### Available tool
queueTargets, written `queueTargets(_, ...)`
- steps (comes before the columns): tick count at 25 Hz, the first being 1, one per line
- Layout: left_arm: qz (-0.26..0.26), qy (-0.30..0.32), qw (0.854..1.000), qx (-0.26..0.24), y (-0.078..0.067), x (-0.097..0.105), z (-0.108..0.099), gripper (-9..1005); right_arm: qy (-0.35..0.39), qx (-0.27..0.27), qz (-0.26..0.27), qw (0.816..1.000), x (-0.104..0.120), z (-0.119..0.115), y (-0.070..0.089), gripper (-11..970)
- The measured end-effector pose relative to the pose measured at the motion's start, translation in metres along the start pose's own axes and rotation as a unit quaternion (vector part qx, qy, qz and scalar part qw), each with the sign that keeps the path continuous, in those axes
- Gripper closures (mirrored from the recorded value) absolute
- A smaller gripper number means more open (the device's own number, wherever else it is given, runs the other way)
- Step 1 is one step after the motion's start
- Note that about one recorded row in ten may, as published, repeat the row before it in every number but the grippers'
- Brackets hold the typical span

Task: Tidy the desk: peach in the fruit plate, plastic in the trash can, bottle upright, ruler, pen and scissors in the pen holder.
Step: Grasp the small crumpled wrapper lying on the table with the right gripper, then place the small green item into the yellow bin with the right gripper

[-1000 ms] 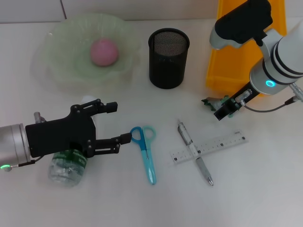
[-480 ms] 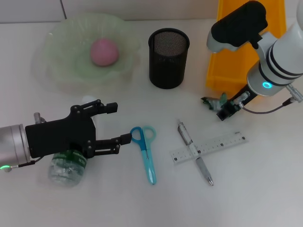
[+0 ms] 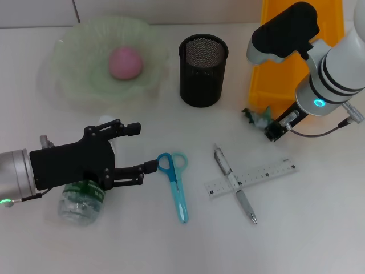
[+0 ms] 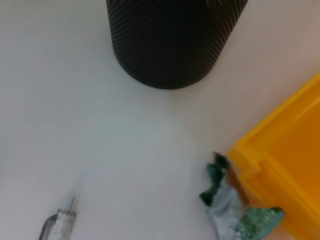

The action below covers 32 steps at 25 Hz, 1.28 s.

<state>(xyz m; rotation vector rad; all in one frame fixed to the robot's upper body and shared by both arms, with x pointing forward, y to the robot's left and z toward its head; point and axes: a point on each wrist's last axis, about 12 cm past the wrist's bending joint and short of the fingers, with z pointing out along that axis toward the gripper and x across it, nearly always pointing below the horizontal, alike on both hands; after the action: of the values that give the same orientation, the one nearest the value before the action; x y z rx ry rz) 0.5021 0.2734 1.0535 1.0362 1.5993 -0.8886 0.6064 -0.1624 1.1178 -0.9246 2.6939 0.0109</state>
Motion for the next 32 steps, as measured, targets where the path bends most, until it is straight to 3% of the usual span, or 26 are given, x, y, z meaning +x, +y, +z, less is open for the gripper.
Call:
queueTargets(7, 0.0, -0.001, 1.0, -0.001, 0.0, 0.0, 0.0, 139, -0.005, 0.0, -0.006, 1.0, 0.0, -0.002, 0.001, 837)
queueTargets(15, 0.0, -0.002, 1.0, -0.003, 0.001, 0.0, -0.001, 140, -0.013, -0.007, -0.014, 1.0, 0.0, -0.018, 0.006, 857)
queueTargets(24, 0.001, -0.002, 1.0, -0.004, 0.001, -0.001, -0.001, 141, -0.081, -0.02, -0.039, 0.996, 0.005, -0.091, 0.021, 866)
queueTargets(27, 0.002, -0.002, 1.0, -0.004, 0.001, -0.001, -0.001, 141, -0.125, 0.003, -0.02, 0.992, 0.007, -0.122, 0.009, 864)
queueTargets(32, 0.002, -0.002, 1.0, -0.003, 0.001, -0.001, 0.0, 142, -0.17, 0.084, 0.055, 0.98, 0.015, -0.144, -0.042, 860)
